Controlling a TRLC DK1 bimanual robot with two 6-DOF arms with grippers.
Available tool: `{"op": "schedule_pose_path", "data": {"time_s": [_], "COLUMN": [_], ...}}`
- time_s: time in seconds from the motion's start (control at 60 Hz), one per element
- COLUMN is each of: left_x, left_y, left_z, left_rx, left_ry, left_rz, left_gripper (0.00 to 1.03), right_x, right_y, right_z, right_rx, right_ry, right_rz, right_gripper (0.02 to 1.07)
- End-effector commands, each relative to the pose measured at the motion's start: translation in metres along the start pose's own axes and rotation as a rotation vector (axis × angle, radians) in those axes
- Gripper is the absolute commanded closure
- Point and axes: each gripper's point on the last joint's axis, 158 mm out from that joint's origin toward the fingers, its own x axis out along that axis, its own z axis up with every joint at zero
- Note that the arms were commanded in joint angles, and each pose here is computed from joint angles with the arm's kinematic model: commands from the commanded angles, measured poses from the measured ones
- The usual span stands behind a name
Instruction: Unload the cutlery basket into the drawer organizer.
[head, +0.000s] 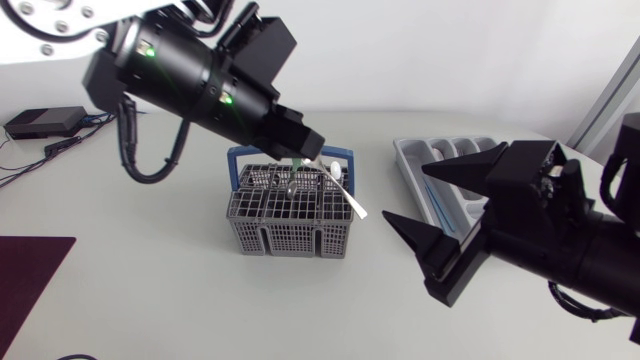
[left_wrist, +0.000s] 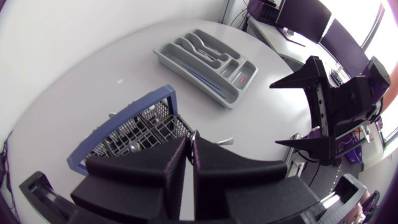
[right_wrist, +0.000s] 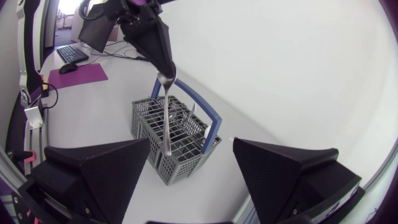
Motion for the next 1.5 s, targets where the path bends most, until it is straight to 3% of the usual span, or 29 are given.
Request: {"op": "schedule_pose_path", "data": {"time_s": [0.0,0.35,0.467,0.617,0.85,1.05,1.383,1.483], "left_x": [0.009,0.036,0.038,0.042,0.044,0.045,0.047,0.048], "left_y": [-0.003,-0.012,-0.013,-0.012,-0.012,-0.011,-0.012,-0.012], "left_z": [0.006,0.006,0.005,0.002,-0.003,-0.006,-0.009,-0.011], "left_rx": [-0.051,-0.095,-0.104,-0.112,-0.117,-0.118,-0.115,-0.117], "left_ry": [0.017,0.068,0.074,0.086,0.099,0.105,0.114,0.12], "left_rz": [-0.038,-0.078,-0.08,-0.081,-0.085,-0.083,-0.086,-0.086], "left_gripper": [0.91,0.91,0.91,0.91,0.91,0.91,0.91,0.91], "right_x": [0.011,0.047,0.058,0.068,0.081,0.082,0.087,0.087], "right_y": [0.005,0.013,0.015,0.016,0.017,0.015,0.018,0.02], "right_z": [-0.013,-0.014,-0.015,-0.01,-0.01,-0.002,-0.008,-0.009], "right_rx": [-0.033,-0.061,-0.065,-0.068,-0.07,-0.07,-0.079,-0.082], "right_ry": [0.031,0.06,0.068,0.059,0.065,0.048,0.072,0.077], "right_rz": [0.006,0.005,-0.001,-0.01,-0.013,-0.027,-0.019,-0.015], "right_gripper": [0.12,0.17,0.23,0.43,0.63,0.66,0.95,0.97]}}
